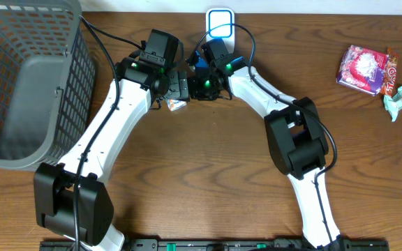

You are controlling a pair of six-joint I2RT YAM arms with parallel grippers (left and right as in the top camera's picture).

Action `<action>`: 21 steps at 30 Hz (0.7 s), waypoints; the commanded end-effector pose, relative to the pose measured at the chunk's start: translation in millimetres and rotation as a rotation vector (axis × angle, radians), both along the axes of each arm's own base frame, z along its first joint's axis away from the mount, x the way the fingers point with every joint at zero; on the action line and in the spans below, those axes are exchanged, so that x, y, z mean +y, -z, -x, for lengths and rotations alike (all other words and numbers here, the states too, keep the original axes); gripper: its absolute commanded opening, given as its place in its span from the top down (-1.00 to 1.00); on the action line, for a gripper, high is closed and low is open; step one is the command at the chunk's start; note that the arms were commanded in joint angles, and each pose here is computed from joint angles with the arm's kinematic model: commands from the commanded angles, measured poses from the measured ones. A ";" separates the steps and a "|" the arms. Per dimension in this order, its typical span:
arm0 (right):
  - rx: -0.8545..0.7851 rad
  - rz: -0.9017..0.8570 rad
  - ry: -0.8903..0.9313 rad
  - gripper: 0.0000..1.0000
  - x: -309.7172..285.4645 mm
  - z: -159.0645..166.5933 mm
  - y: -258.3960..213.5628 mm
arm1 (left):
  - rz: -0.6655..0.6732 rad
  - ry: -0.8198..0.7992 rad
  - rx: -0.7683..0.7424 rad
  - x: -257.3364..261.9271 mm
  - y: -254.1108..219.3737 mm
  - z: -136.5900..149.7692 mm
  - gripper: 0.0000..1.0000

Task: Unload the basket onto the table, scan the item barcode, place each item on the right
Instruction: 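Reach the right gripper to the orange box and grasp it, then lift the orange box and hold it at the scanner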

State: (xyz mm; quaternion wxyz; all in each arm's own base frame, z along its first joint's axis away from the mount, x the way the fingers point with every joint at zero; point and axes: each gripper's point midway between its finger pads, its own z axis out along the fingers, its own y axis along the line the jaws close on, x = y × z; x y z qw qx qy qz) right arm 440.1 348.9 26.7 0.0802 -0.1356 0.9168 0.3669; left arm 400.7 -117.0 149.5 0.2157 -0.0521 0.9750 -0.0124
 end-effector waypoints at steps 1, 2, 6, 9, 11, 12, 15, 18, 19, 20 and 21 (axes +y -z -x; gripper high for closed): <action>0.040 0.041 0.018 -0.30 -3.1 2.1 34.4 | -0.006 -0.013 -0.010 2.3 -3.0 -4.1 -0.96; 0.037 0.038 0.018 -0.13 -2.8 0.7 35.9 | -0.006 -0.013 -0.010 2.3 -3.0 -4.1 -0.96; 0.027 0.031 0.018 0.35 -1.5 -1.7 37.6 | -0.006 -0.013 -0.010 2.3 -3.0 -4.1 -0.96; 0.026 0.032 0.015 0.99 -1.8 -1.4 37.8 | -0.006 -0.013 -0.010 2.3 -3.0 -4.1 -0.96; 0.028 0.034 0.018 0.98 -4.6 -2.5 38.0 | -0.006 -0.013 -0.010 2.3 -3.0 -4.1 -0.96; 0.030 0.035 0.025 0.98 -7.9 -4.4 37.2 | -0.006 -0.013 -0.010 2.3 -3.0 -4.1 -0.95; 0.039 0.040 0.054 0.98 -22.4 -10.6 27.0 | -0.006 -0.013 -0.010 2.3 -3.0 -4.1 -0.96; 0.028 0.078 0.115 0.98 -50.1 -22.5 8.4 | -0.006 -0.013 -0.011 2.3 -3.1 -4.2 -0.96; 0.010 0.093 0.124 0.98 -59.6 -26.1 -0.3 | -0.006 -0.013 -0.010 2.3 -3.0 -4.1 -0.96; -0.022 0.105 0.117 0.98 -67.9 -29.1 -10.3 | -0.006 -0.013 -0.010 2.3 -3.0 -4.1 -0.96; -0.059 0.136 0.118 0.98 -79.2 -32.3 -21.5 | -0.006 -0.013 -0.010 2.3 -3.0 -4.1 -0.96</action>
